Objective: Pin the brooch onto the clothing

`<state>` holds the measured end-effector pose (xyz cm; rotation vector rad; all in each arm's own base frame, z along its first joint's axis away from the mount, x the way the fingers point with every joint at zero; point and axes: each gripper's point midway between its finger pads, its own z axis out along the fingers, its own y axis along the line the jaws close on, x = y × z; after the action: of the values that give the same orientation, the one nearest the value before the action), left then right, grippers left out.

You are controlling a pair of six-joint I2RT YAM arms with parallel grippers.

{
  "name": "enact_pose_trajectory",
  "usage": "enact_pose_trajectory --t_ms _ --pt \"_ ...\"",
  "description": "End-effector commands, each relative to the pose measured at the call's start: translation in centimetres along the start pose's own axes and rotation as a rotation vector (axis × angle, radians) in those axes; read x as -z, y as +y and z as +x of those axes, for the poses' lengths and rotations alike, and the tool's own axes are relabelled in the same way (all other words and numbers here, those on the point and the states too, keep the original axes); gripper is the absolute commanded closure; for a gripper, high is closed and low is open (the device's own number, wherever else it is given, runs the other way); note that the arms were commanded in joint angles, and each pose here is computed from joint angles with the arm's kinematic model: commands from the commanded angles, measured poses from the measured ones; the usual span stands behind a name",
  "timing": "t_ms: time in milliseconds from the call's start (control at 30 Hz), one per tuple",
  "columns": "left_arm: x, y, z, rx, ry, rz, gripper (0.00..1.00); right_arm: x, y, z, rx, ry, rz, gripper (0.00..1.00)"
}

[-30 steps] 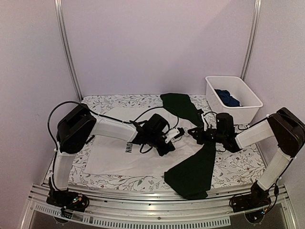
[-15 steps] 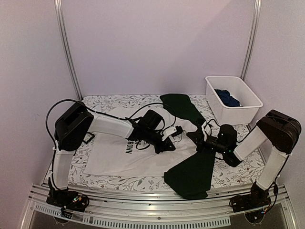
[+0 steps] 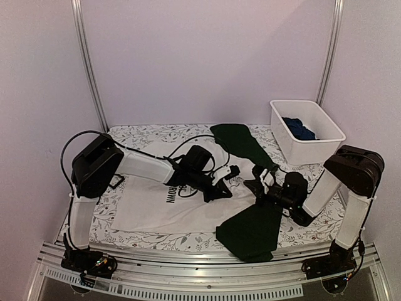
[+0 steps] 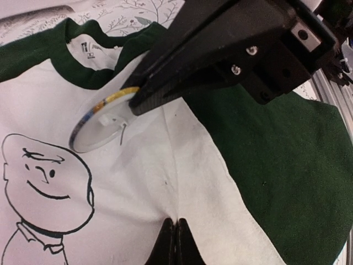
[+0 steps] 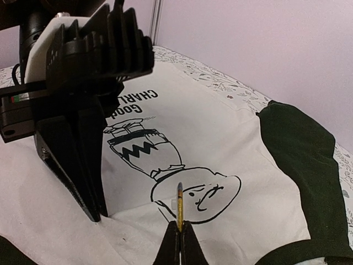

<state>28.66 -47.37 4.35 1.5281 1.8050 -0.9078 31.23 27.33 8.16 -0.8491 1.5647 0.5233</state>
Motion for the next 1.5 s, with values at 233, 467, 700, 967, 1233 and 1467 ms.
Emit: enact_pose_trajectory --t_ms 233,467,700,967,1233,1467 --pt "0.9 0.0 -1.6 -0.014 -0.078 0.003 1.0 0.7 2.1 1.7 0.067 0.058 -0.018 1.0" --pt "1.0 -0.4 -1.7 -0.007 -0.085 0.015 1.0 0.2 1.3 2.3 0.106 0.097 0.048 1.0" --pt "1.0 -0.4 -1.9 -0.008 -0.094 0.02 1.0 -0.5 1.3 2.8 0.209 0.143 0.111 1.0" --pt "1.0 -0.3 -2.0 -0.007 -0.097 0.017 1.0 0.2 2.7 3.6 0.241 0.167 0.059 1.0" --pt "1.0 -0.3 -2.3 -0.011 -0.105 0.016 1.0 0.6 5.0 3.4 0.254 0.158 -0.03 1.0" --pt "0.8 -0.4 -1.9 -0.005 -0.095 0.019 1.0 0.8 5.7 1.5 0.203 0.091 -0.068 1.0"
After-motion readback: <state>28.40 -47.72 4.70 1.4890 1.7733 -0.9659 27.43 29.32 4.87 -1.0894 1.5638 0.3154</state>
